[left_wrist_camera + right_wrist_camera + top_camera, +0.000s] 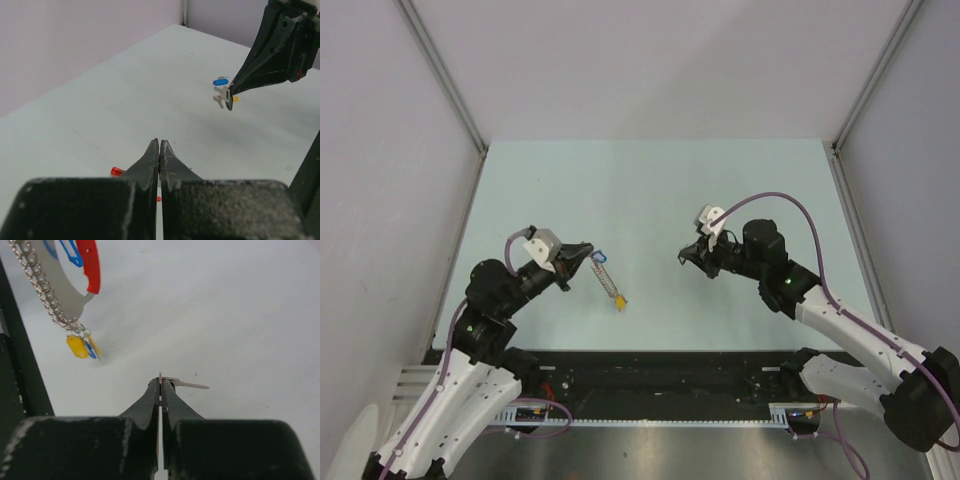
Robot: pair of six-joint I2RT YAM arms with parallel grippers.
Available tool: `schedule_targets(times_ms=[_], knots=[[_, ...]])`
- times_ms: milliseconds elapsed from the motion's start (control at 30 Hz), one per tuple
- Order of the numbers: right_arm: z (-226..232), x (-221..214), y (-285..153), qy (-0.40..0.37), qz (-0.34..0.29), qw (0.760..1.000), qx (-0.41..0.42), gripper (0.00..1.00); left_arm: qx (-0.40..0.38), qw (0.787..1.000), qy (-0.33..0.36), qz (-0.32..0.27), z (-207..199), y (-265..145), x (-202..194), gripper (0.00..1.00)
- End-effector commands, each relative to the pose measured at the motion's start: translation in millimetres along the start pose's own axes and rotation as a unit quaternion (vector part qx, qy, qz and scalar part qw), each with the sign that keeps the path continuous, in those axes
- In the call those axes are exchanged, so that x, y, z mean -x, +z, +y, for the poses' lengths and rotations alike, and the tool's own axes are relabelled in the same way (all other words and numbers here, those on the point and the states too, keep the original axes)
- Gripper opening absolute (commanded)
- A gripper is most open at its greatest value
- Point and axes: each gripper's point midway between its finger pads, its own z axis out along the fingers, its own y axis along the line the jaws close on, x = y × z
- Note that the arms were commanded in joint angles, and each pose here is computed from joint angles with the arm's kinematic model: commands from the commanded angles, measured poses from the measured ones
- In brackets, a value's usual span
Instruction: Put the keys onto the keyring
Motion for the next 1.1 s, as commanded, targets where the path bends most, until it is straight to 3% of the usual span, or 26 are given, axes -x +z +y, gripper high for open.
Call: schedule_targets(times_ms=[0,133,267,667,1067], knots=[[19,21,-2,0.039,-0.089,0.994,0.056,0.0,-0.039,0.998,0.009,-0.053,-11,5,28,0.0],[18,-16,7,0.086,-0.042,0.994,0.047,0.0,-0.022,0.998,0.017,-0.057,-7,0,30,0.0],[22,-29,12,0.107,-0.072,0.99,0.051,0.0,-0.004,0.998,0.029,-0.063,-2,-5,31,0.0],[13,-87,62,0.112,-0.048,0.992,0.011,0.0,0.024,0.998,0.033,-0.047,7,-10,23,0.01],[44,-166,50,0.162,0.063,0.984,-0.029,0.08,0.028,0.997,0.038,-0.053,7,-13,25,0.01]])
